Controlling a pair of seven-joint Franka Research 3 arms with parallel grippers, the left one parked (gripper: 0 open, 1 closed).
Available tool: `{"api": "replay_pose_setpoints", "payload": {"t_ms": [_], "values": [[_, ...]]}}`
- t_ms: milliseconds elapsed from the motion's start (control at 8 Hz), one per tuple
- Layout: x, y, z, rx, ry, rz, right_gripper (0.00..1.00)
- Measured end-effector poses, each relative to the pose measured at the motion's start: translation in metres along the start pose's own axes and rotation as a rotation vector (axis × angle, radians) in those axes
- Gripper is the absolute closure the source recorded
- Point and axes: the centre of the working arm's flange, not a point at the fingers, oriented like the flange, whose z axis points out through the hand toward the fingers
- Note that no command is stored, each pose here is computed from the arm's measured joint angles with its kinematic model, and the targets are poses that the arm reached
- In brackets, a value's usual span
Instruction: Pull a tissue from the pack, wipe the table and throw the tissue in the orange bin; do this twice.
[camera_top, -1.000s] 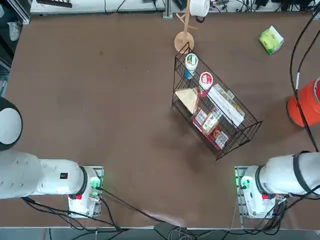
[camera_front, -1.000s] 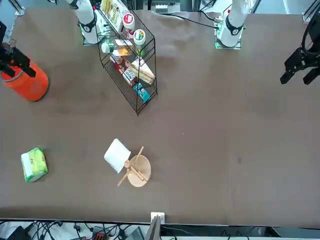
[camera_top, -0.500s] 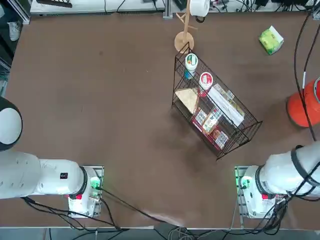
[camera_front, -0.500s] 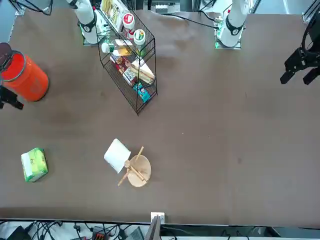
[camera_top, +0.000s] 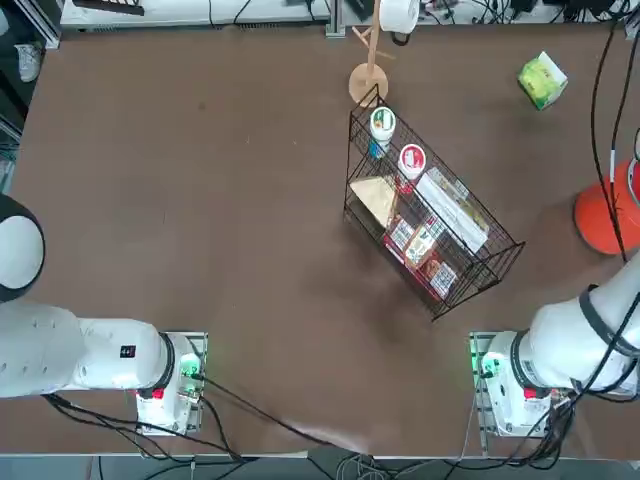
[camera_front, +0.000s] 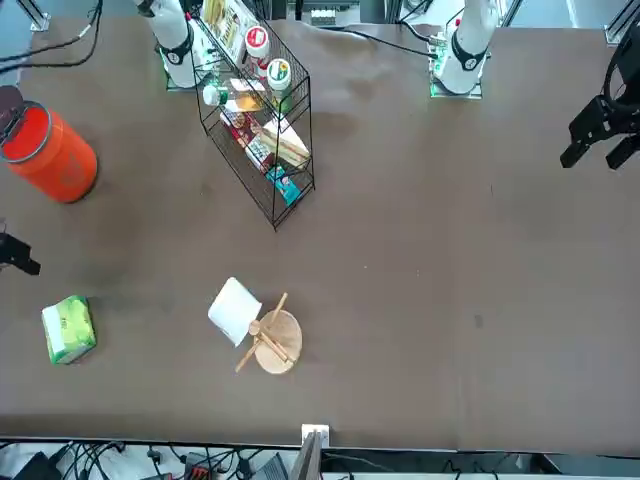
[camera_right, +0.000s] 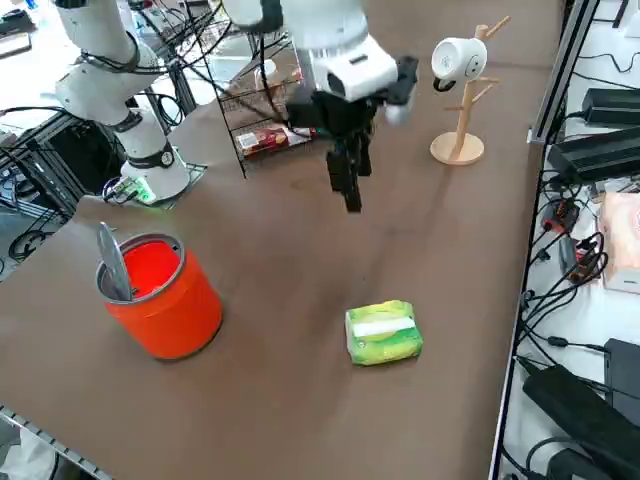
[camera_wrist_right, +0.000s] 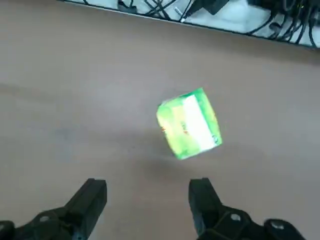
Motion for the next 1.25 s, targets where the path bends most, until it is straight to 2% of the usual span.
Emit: {"api": "replay_pose_setpoints", "payload": {"t_ms": [625, 875, 1250], "values": [[-0.008, 0.066, 0.108, 0.062, 0.146, -0.084, 0.01], [-0.014, 0.080, 0.154, 0.039, 0.162, -0.082, 0.01], [-0.014, 0.085, 0.190, -0.004, 0.193, -0.090, 0.04]]}}
